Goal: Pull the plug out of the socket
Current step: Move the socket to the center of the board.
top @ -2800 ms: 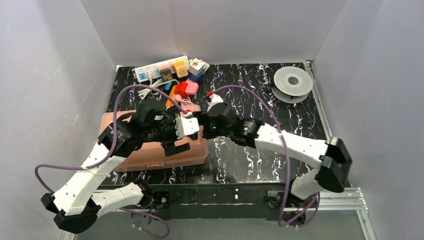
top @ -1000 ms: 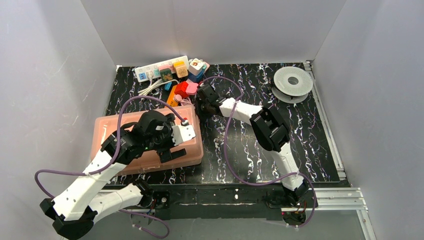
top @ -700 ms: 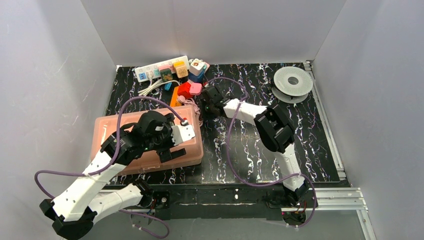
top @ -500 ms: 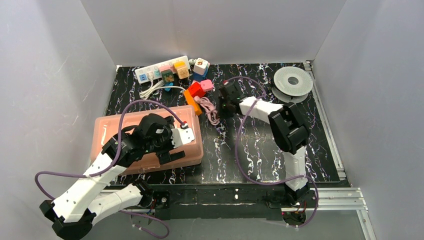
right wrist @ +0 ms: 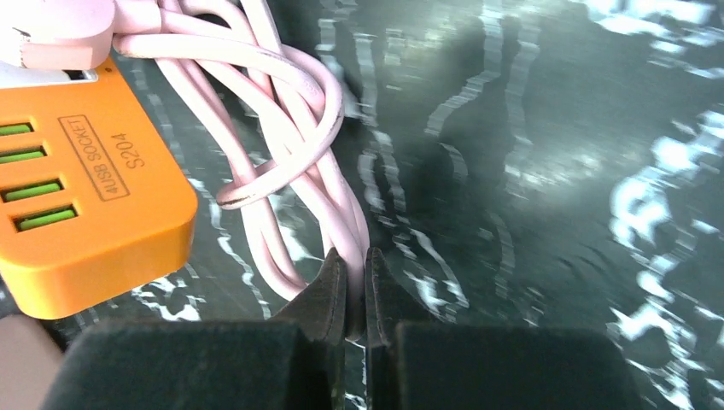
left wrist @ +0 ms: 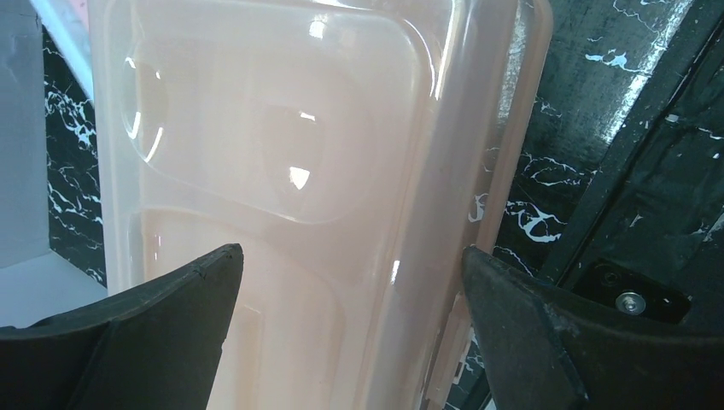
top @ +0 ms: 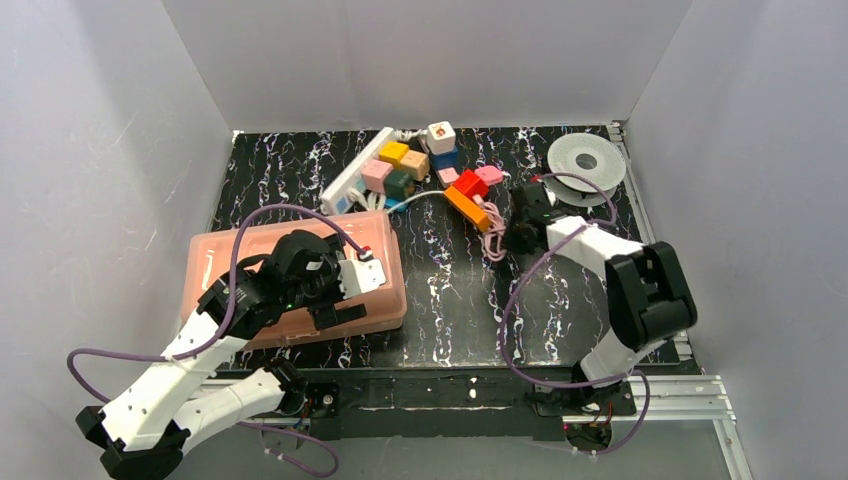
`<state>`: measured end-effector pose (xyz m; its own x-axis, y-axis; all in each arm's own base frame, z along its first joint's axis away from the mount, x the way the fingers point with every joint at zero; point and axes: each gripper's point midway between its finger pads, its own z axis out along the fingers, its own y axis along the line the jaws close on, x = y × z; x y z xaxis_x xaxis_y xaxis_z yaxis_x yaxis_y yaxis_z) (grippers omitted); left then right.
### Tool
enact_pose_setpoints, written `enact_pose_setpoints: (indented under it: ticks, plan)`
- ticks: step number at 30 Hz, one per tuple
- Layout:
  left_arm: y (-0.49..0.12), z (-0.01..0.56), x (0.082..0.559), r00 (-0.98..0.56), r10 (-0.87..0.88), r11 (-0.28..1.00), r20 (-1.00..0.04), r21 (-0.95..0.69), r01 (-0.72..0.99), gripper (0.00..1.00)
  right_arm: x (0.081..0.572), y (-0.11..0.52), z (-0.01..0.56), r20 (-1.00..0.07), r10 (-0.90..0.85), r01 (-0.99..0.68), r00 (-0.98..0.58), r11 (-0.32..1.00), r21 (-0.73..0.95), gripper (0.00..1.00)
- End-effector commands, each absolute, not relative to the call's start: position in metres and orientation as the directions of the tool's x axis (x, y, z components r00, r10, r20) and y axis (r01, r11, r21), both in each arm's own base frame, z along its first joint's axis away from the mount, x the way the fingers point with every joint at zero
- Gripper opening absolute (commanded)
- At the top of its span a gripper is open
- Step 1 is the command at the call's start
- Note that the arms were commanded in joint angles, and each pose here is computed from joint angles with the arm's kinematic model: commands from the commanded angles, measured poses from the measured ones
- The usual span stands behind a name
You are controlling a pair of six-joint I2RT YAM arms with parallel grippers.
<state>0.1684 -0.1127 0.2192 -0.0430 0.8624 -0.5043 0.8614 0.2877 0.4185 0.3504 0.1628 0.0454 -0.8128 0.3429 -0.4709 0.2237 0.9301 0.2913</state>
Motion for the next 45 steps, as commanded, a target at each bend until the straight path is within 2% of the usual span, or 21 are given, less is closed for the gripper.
enact_pose_setpoints:
  ticks: [1,9,10,13,15,17,20,23,28,32,36,38,40,42,43,44,45]
  plan:
    - [-0.102,0.220,0.170,-0.032,0.882,0.275,-0.470,0.459,0.845,1.00,0.325,0.102,0.057,-0.503,0.443,0.404,-0.742,0.894,0.192,0.01]
    - [-0.103,0.218,0.171,-0.023,0.884,0.266,-0.467,0.461,0.847,1.00,0.281,0.060,0.074,-0.531,0.540,0.526,-0.653,0.828,0.196,0.01]
    - [-0.102,0.217,0.170,-0.017,0.886,0.259,-0.464,0.463,0.848,1.00,0.277,0.058,0.076,-0.532,0.547,0.530,-0.646,0.823,0.204,0.08]
    - [-0.100,0.215,0.172,-0.011,0.892,0.252,-0.451,0.478,0.842,0.99,0.270,0.062,0.087,-0.534,0.553,0.506,-0.639,0.826,0.250,0.36]
    - [-0.097,0.212,0.172,-0.016,0.897,0.253,-0.442,0.482,0.839,1.00,0.269,0.069,0.093,-0.527,0.545,0.470,-0.651,0.836,0.284,0.50]
    - [-0.095,0.209,0.173,-0.025,0.903,0.255,-0.428,0.488,0.835,0.99,0.269,0.076,0.099,-0.524,0.531,0.435,-0.666,0.847,0.305,0.61]
    - [-0.087,0.200,0.174,-0.036,0.921,0.243,-0.388,0.501,0.831,1.00,0.268,0.088,0.105,-0.531,0.504,0.394,-0.681,0.864,0.314,0.70]
    - [-0.078,0.190,0.176,-0.032,0.938,0.221,-0.344,0.528,0.820,1.00,0.267,0.104,0.124,-0.581,0.463,0.325,-0.670,0.886,0.332,0.74]
    - [-0.070,0.191,0.175,-0.046,0.938,0.236,-0.343,0.538,0.809,0.99,0.266,0.145,0.180,-0.688,0.369,0.137,-0.625,0.920,0.368,0.75]
    - [-0.078,0.242,0.168,-0.080,0.891,0.324,-0.446,0.505,0.800,1.00,0.270,0.184,0.219,-0.720,0.305,-0.023,-0.623,0.913,0.407,0.75]
    - [-0.070,0.278,0.151,-0.090,0.881,0.334,-0.464,0.476,0.813,1.00,0.276,0.226,0.247,-0.733,0.247,-0.175,-0.634,0.877,0.447,0.75]
    - [-0.051,0.274,0.136,-0.087,0.916,0.283,-0.392,0.473,0.834,0.99,0.279,0.247,0.260,-0.747,0.213,-0.240,-0.629,0.861,0.447,0.75]
    - [-0.014,0.261,0.109,-0.076,0.965,0.188,-0.249,0.464,0.866,1.00,0.273,0.285,0.276,-0.764,0.147,-0.352,-0.628,0.822,0.447,0.75]
    - [0.018,0.253,0.082,-0.137,0.980,0.184,-0.143,0.412,0.892,1.00,0.278,0.324,0.289,-0.791,0.100,-0.436,-0.604,0.789,0.432,0.75]
    - [0.039,0.248,0.091,-0.185,0.980,0.193,-0.067,0.506,0.841,0.99,0.298,0.352,0.303,-0.809,0.098,-0.472,-0.580,0.769,0.431,0.76]
    - [0.049,0.251,0.101,-0.205,0.977,0.194,-0.050,0.590,0.784,0.99,0.314,0.371,0.310,-0.820,0.094,-0.489,-0.564,0.762,0.424,0.76]
    - [0.052,0.249,0.102,-0.207,0.978,0.184,-0.032,0.600,0.778,0.99,0.318,0.377,0.314,-0.825,0.098,-0.495,-0.557,0.758,0.424,0.76]
